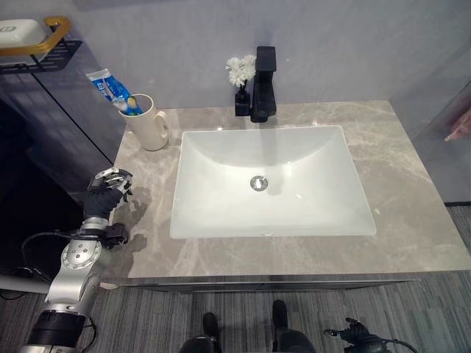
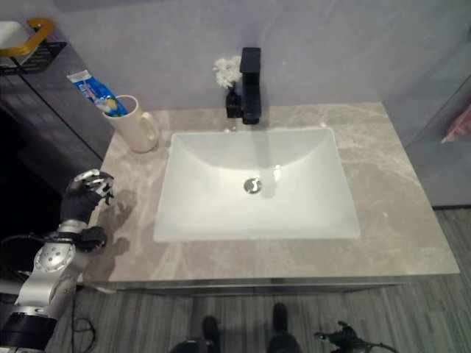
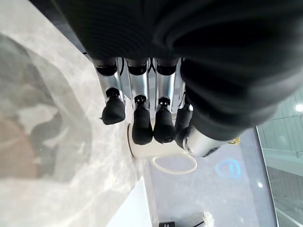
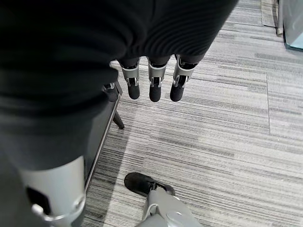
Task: Put brush and paste in cup on sink, flatten towel.
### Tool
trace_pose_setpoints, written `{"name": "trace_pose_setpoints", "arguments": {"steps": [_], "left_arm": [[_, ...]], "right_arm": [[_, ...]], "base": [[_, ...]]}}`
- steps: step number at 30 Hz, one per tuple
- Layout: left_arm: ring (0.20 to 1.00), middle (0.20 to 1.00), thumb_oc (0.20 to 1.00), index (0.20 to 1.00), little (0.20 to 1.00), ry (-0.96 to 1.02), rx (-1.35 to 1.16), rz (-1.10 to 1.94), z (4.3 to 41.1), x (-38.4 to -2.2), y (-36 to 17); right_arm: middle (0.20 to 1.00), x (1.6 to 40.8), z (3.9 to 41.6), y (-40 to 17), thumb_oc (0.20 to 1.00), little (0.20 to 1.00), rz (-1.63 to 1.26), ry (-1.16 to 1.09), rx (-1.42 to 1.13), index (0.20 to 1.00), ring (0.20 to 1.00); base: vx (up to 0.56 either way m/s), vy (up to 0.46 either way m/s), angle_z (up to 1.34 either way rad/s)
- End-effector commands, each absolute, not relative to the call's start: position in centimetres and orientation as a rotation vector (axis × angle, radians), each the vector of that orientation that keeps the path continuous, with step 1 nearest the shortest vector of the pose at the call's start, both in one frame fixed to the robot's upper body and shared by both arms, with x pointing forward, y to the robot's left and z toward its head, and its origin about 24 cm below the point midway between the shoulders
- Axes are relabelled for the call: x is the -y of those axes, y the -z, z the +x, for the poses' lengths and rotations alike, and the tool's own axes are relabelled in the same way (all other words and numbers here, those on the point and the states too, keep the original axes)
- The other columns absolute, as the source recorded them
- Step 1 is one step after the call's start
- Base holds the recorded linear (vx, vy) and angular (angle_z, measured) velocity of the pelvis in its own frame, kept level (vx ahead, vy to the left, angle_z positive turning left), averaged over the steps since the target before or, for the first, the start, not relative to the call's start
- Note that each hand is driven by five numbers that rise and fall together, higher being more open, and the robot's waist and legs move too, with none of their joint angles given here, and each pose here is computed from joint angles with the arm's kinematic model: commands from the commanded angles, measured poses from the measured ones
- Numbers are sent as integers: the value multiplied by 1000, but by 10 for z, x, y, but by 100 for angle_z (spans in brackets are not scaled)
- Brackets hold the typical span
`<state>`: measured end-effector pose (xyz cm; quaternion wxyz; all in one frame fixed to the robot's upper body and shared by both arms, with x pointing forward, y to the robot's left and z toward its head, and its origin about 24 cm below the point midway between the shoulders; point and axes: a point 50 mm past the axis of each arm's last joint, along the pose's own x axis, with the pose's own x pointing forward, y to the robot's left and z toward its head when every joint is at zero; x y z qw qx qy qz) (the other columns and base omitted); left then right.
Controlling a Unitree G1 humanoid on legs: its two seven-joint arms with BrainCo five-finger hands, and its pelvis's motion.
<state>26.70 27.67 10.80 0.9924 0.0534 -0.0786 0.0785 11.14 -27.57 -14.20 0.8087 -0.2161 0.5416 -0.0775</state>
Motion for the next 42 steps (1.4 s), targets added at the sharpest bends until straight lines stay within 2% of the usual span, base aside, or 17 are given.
{"name": "trace_pose_setpoints", "arguments": {"steps": [1,8,15,22,42], "left_arm": [[200,200,200,200,200,-164,269,173,271,-283,-138],[200,200,200,200,200,-133,307,174,277,-278,-149],[200,200,200,200,200,-95,272,145,284,-268,-141],[200,200,200,200,200,-88,254,133,288,-267,-140],[200,200,200,200,200,-93,373,218,328,-263,-195]], "right_arm": [[1000,276,115,138,1000,1000,-426,198,-1106,1000,1000],[1000,277,115,136,1000,1000,-427,160,-1097,1000,1000],[1000,279,92,145,1000,1000,-424,179,-1194,1000,1000],[1000,282,90,145,1000,1000,-445,187,-1205,1000,1000],[1000,261,154,125,1000,1000,-554,9,-969,1000,1000]], "base": [[-52,156,-10],[51,137,-17],[65,-70,32],[5,-75,19],[-27,-5,4]]}}
